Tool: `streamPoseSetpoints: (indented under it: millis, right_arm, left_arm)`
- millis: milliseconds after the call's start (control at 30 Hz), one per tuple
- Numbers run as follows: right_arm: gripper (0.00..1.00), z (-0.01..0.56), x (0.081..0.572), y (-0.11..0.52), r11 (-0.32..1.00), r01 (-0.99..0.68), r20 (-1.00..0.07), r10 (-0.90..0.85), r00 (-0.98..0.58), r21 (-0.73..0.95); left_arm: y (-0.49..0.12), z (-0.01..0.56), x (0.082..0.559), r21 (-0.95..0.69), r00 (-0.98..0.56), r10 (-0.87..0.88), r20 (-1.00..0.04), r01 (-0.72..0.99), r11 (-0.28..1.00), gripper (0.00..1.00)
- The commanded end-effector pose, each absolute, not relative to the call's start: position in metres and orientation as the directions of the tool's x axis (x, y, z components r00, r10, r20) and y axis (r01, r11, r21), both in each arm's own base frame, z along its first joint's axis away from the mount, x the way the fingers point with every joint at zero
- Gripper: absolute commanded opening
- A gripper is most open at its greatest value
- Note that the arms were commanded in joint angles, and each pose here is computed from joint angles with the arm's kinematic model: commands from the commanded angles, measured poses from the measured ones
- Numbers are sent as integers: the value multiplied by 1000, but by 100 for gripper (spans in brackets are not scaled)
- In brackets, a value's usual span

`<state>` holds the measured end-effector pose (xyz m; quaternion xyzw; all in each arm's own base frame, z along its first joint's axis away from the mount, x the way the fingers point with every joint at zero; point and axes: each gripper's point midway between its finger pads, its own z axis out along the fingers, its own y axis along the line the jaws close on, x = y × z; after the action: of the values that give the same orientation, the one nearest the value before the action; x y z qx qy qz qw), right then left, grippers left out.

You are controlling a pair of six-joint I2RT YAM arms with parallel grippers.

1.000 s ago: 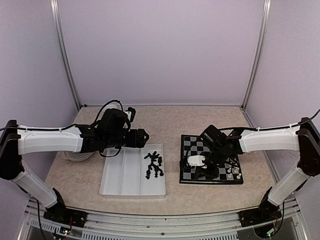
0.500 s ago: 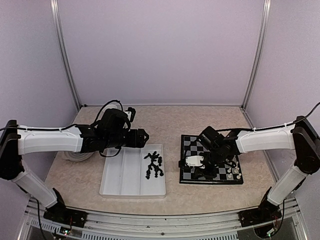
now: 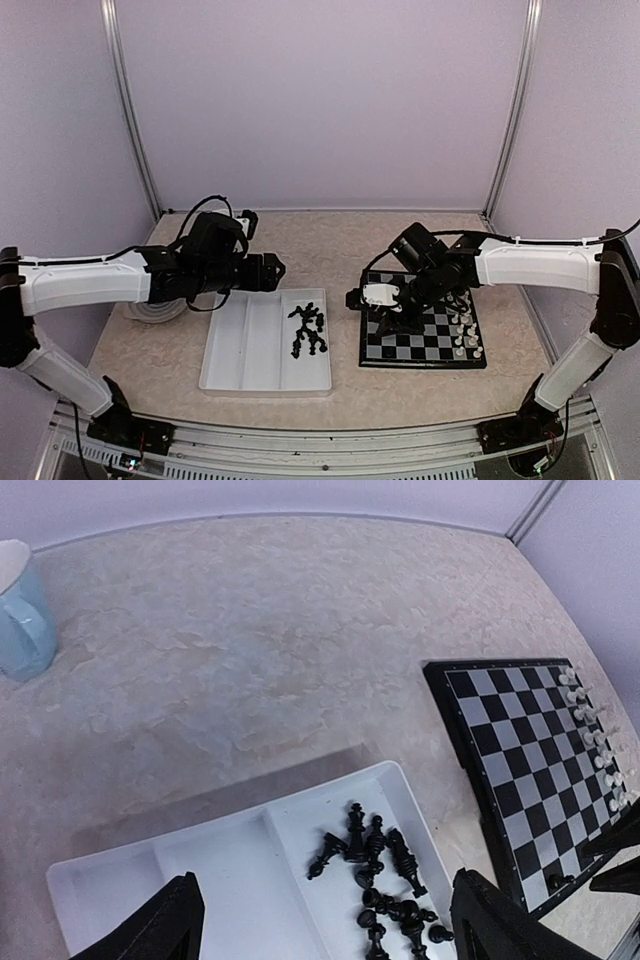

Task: Set up the chess pieces on the board
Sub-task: Pick up the pawn from the storage box.

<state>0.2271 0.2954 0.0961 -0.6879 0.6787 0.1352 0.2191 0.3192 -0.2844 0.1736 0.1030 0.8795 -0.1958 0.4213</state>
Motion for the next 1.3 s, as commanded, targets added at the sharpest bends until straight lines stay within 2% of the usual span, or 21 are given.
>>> streamPoseSetpoints:
  millis: [0,133,333,533,967,1267]
  right_arm:
    - [29,123,240,319,21,-993,-546,-837,46,-114]
    - [27,119,250,346,5,-994,-524,-850,54,-109]
    - [26,97,229,390,-104,-988,-440,-887,142,-110]
    - [27,75,221,408,-173,-981,-358,-913,195,-93]
    - [27,38,221,404,-179,-983,-186,-965,183,-36]
    - [19,31,223,402,-196,-979,-143,-969,203,-58]
  left_arm:
    - [-223,171,318,-252,-646,-49,-762,226,941,85]
    - [-185,145,304,-374,-704,-180,-687,130,918,85]
    - [-165,120,285,-381,-737,-198,-646,86,921,84]
    - [-168,130,285,-372,-709,-186,-680,114,921,84]
    - [-173,132,284,-351,-694,-160,-702,141,926,84]
    - [-174,133,284,-351,-690,-160,-706,144,925,84]
